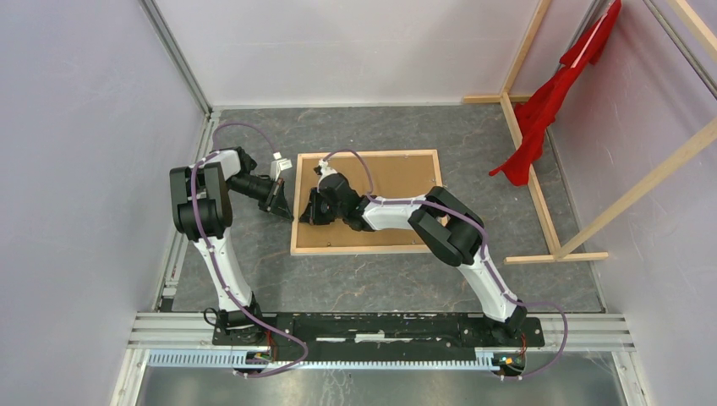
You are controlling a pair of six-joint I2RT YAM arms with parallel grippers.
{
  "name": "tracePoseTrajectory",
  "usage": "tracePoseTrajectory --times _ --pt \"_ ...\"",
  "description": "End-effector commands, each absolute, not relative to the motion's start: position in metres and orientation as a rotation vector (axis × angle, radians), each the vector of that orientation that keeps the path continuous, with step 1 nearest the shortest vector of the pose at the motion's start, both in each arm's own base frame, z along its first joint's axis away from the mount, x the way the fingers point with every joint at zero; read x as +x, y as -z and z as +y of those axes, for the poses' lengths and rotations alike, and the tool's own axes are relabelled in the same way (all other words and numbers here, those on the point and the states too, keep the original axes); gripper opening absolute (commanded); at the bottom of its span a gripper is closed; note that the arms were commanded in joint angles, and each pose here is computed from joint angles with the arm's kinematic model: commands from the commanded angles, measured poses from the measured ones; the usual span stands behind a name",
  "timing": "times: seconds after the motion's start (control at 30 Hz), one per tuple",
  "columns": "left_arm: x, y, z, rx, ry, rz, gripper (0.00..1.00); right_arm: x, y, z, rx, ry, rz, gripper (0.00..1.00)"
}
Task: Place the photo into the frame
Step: Install the photo frame at the center of the board.
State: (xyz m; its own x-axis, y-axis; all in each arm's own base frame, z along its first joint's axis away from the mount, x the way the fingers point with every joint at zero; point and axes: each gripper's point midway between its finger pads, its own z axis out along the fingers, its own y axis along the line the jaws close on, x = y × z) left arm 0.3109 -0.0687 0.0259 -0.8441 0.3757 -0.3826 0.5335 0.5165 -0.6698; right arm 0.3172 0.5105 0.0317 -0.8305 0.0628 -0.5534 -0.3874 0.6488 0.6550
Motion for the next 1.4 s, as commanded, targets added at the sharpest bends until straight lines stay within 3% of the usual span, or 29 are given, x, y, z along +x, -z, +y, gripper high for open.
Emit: tracePoseTrajectory --times 0.0,0.17,0.23,0.4,0.47,0.63,0.77,0.87,0.9,1.37 --pt "0.317 -0.007 -0.061 0.901 1.107 2.561 0.10 0.336 -0.030 0.509 -0.245 -1.033 2.291 0.00" --pt "0.320 -0.012 -0.061 0.900 1.091 2.555 0.10 0.341 -0.061 0.515 -0.322 -1.061 2.211 0.01" --pt "0.322 -0.016 -0.059 0.907 1.070 2.548 0.11 0.340 -0.085 0.510 -0.389 -1.057 2.145 0.08" --pt "0.327 -0.034 -0.058 0.935 1.039 2.516 0.24 0.316 -0.144 0.472 -0.676 -0.996 1.959 0.48" --pt "0.327 -0.045 -0.058 0.957 1.027 2.489 0.28 0.296 -0.155 0.453 -0.856 -0.943 1.896 0.59" --pt "0.324 -0.075 -0.059 1.015 0.987 2.413 0.50 0.236 -0.112 0.389 -1.333 -0.779 1.899 0.84" --pt "0.314 -0.094 -0.062 1.055 0.968 2.367 0.67 0.212 -0.069 0.339 -1.505 -0.587 1.924 0.86" --pt "0.298 -0.106 -0.064 1.108 0.958 2.318 0.87 0.204 -0.058 0.324 -1.585 -0.500 1.859 0.86" --pt "0.293 -0.110 -0.065 1.134 0.946 2.294 0.98 0.204 -0.057 0.322 -1.597 -0.484 1.846 0.87" --pt "0.247 -0.122 -0.070 1.225 0.884 2.207 1.00 0.226 -0.061 0.327 -1.632 -0.281 1.762 0.84"
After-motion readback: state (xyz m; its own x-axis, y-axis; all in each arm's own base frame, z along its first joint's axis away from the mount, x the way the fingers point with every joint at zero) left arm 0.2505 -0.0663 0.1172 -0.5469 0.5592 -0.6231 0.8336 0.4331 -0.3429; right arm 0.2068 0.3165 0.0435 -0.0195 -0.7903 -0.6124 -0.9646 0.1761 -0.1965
